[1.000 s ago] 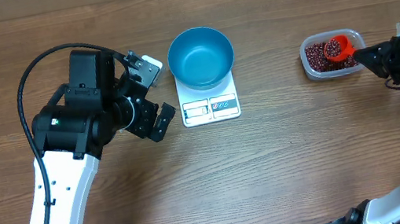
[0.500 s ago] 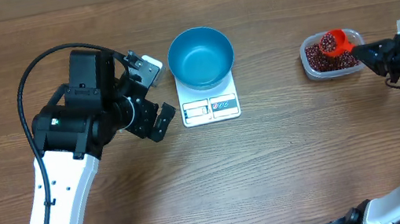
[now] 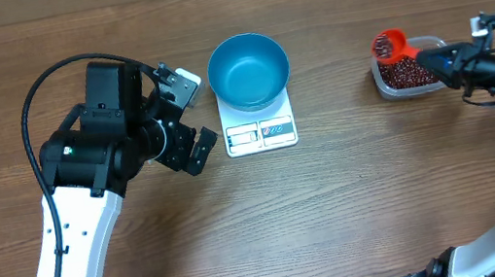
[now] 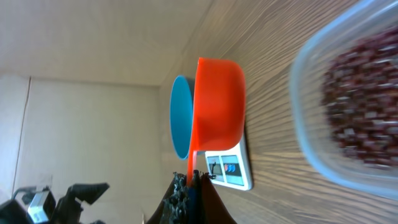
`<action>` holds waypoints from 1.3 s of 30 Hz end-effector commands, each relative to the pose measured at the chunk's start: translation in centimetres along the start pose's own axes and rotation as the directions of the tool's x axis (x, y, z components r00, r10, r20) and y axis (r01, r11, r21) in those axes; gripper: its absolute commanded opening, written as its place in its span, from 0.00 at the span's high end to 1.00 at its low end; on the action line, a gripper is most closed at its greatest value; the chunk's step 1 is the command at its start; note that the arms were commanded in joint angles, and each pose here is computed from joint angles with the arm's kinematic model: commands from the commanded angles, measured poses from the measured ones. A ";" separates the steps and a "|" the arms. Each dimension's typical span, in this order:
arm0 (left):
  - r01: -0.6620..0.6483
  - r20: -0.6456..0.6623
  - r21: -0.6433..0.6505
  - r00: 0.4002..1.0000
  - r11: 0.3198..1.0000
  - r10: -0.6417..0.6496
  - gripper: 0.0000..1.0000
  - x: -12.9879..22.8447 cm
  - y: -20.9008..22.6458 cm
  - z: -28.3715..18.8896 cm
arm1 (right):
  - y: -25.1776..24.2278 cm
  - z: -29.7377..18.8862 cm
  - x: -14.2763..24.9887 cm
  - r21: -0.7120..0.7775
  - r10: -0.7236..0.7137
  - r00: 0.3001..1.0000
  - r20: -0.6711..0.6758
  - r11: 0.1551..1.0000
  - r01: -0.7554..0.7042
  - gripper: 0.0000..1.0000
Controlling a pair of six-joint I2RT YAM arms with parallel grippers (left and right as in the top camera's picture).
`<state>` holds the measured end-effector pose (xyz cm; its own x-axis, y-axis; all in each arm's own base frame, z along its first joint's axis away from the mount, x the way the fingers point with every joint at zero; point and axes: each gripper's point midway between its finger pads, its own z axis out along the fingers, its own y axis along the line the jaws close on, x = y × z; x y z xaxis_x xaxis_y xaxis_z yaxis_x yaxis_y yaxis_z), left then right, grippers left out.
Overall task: Scoop item into bowl and weigh 150g on scale
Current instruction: 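Carry the filled scoop left over the blue bowl with the right gripper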
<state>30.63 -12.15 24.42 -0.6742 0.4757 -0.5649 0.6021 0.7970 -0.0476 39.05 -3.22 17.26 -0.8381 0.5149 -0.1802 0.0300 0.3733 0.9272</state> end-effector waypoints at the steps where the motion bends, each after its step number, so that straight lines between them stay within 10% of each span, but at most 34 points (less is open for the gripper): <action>1: 0.001 0.035 0.009 0.999 1.000 -0.001 0.00 -0.8 -0.3 -0.9 | 1.7 1.5 0.6 -0.048 -0.006 0.999 -0.048 0.999 0.004 0.96; 39: 0.001 0.035 0.010 0.999 1.000 -0.001 0.00 -0.8 -0.3 -0.9 | 9.4 15.2 8.7 -0.178 -0.309 0.900 -0.307 0.948 0.265 0.96</action>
<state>30.63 -12.15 24.42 -0.6742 0.4757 -0.5649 0.6021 0.7970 -0.0476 39.58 15.85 19.59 -0.9413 0.1123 -0.3184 -0.2722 0.3057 0.9124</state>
